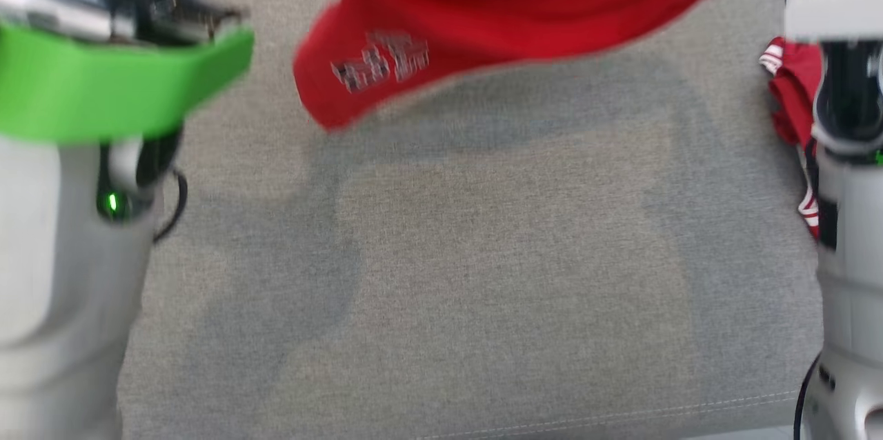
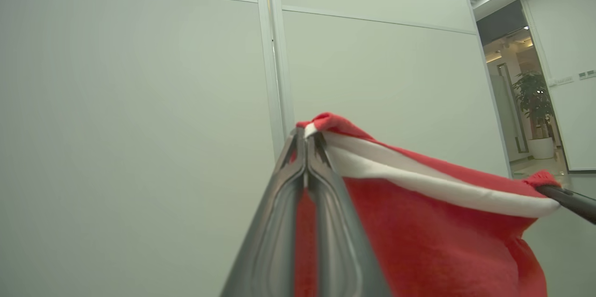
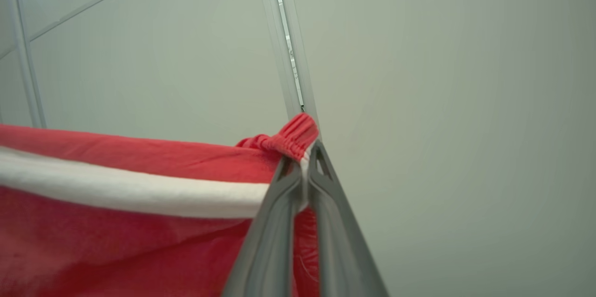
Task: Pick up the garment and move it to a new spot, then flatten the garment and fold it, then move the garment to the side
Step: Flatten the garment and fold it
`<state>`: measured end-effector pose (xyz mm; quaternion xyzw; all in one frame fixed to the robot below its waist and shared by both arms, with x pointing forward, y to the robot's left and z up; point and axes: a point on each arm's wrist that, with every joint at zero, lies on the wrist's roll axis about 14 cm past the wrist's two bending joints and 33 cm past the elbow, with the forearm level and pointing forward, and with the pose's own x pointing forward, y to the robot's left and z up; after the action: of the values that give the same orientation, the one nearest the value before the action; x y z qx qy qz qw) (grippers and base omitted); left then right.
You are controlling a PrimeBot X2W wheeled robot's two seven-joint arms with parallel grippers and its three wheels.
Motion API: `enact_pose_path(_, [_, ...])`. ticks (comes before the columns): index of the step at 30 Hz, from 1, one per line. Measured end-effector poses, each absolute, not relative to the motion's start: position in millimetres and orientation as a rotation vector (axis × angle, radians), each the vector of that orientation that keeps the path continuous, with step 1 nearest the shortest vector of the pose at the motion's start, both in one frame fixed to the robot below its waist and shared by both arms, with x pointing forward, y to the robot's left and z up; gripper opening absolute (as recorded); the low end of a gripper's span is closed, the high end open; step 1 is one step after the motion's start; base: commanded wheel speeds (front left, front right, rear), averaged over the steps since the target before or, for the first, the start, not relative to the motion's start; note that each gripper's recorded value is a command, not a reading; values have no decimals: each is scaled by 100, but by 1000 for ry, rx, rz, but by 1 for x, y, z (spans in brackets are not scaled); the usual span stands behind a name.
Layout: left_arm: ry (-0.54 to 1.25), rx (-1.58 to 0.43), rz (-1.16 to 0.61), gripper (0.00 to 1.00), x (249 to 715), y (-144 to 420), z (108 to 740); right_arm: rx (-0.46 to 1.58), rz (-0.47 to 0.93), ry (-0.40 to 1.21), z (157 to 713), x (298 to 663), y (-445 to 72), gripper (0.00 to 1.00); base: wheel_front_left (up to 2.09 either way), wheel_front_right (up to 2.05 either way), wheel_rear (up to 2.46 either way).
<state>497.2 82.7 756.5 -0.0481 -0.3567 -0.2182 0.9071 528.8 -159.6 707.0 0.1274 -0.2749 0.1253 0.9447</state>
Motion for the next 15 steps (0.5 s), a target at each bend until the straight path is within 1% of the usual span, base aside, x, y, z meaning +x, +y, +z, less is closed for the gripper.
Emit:
enact_pose_path(6, [-719, -87, -470, 0, 555, 73, 748, 261, 279, -540, 704, 584, -144, 0, 0, 0, 0])
enact_pose_path(11, [-611, -85, -429, 0, 606, 77, 721, 291, 304, -515, 696, 622, -122, 0, 0, 0, 0])
enact_pose_path(15, [-489, -119, -386, 0, 637, 83, 689, 307, 291, -461, 678, 645, -113, 0, 0, 0, 0])
